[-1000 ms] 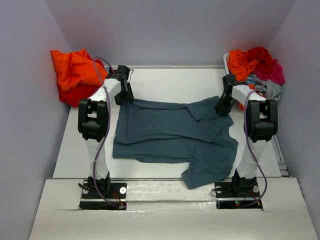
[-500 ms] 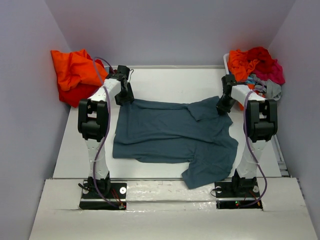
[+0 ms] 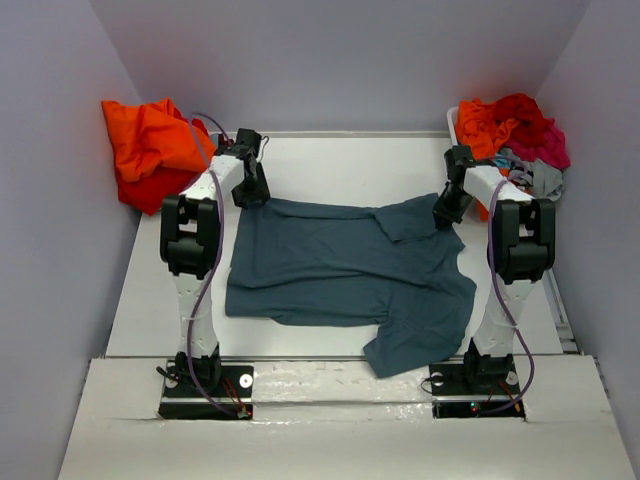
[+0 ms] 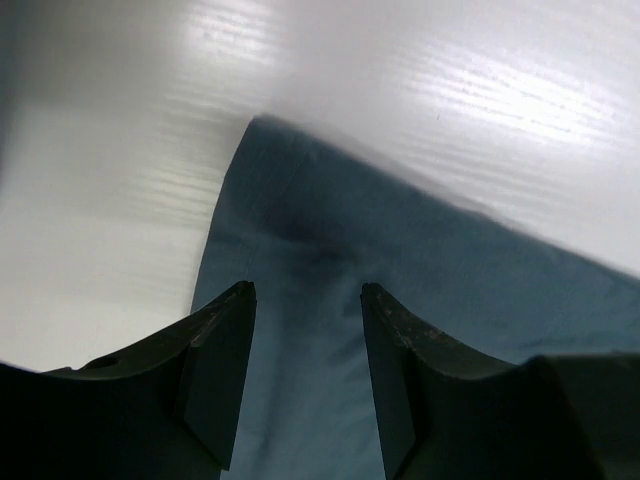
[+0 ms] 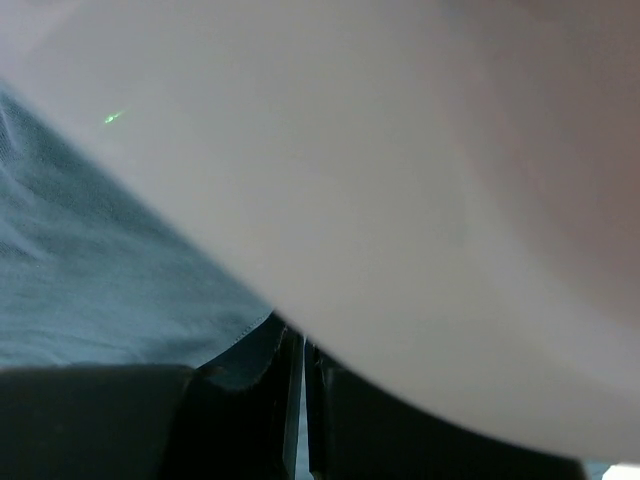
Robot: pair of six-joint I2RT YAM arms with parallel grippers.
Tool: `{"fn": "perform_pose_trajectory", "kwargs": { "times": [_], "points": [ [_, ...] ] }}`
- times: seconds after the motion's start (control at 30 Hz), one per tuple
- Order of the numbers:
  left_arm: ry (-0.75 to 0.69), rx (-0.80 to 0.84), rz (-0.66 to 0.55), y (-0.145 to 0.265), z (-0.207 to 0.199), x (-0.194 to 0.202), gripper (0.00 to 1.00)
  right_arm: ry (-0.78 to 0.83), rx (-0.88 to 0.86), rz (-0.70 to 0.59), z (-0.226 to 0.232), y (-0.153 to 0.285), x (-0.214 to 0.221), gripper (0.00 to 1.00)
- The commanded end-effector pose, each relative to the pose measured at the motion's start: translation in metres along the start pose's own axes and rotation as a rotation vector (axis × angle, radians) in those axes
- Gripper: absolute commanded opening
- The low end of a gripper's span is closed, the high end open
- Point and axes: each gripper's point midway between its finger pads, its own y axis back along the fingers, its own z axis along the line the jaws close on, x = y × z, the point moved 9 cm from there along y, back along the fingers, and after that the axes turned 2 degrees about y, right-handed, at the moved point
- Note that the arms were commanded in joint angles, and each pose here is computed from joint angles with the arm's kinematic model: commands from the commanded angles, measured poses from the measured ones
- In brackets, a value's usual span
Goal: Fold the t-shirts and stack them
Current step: Flatten the tshirt out
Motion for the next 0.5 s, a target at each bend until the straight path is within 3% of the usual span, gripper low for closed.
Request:
{"fn": "perform_pose_trajectory", "kwargs": {
  "times": [0.0,0.47],
  "points": [
    [0.035,-0.013,-0.071,0.002,-0.002,-0.028,0.58,0.018,-0.039,-0.025,0.003,0.021,-0.006,0.08],
    [0.093,-0.049,-0.062,-0.025,0.014,-0.058,0.59,0.03,-0.05,-0.015,0.001,0.028,0.004,0.08]
  ]
}}
